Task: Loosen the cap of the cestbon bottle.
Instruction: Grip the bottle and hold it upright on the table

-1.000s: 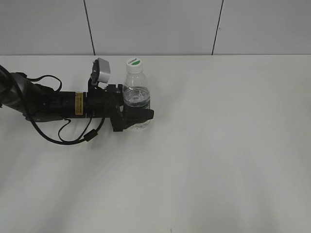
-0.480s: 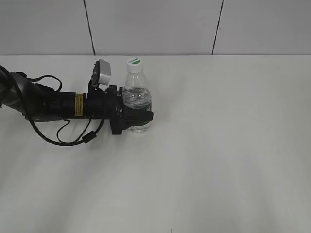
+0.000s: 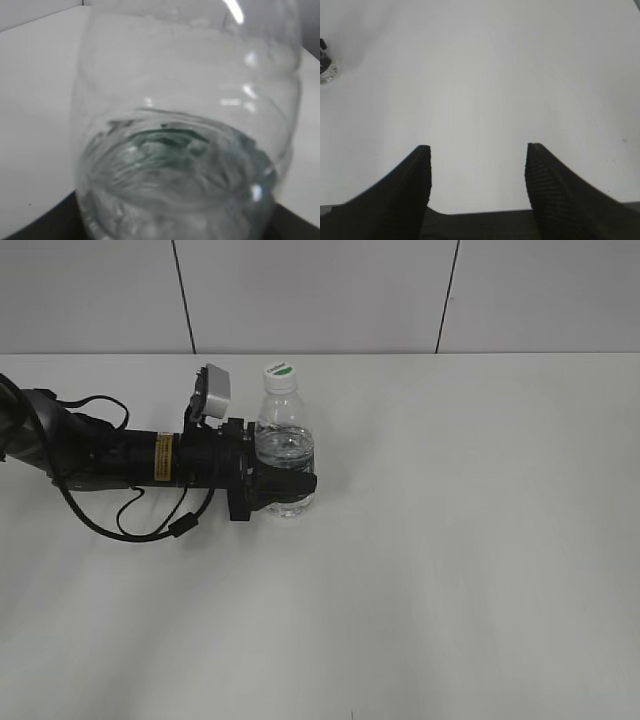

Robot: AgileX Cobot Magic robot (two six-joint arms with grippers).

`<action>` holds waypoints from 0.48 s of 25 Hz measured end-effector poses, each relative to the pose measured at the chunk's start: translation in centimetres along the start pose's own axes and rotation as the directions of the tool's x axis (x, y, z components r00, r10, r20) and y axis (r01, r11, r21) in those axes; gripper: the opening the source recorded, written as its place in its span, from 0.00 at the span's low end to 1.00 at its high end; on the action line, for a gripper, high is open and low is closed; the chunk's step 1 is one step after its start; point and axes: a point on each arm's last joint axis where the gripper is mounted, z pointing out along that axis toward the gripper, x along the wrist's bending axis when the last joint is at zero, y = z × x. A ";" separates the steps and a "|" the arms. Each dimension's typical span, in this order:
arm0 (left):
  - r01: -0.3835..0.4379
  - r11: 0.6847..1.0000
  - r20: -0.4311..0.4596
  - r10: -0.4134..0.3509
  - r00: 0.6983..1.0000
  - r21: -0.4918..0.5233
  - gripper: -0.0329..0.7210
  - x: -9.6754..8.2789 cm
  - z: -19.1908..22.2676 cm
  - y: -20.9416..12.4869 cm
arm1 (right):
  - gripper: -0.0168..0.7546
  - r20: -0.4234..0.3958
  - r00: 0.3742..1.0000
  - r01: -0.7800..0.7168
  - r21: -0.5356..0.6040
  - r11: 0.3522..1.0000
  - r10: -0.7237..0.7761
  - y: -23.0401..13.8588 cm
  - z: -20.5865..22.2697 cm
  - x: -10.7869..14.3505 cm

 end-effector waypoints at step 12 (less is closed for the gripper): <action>-0.057 0.998 0.080 0.055 0.995 0.032 0.59 -1.4 2.9 0.7 | 0.61 -0.161 0.974 -0.105 0.313 0.944 0.161 12.7 6.1 2.0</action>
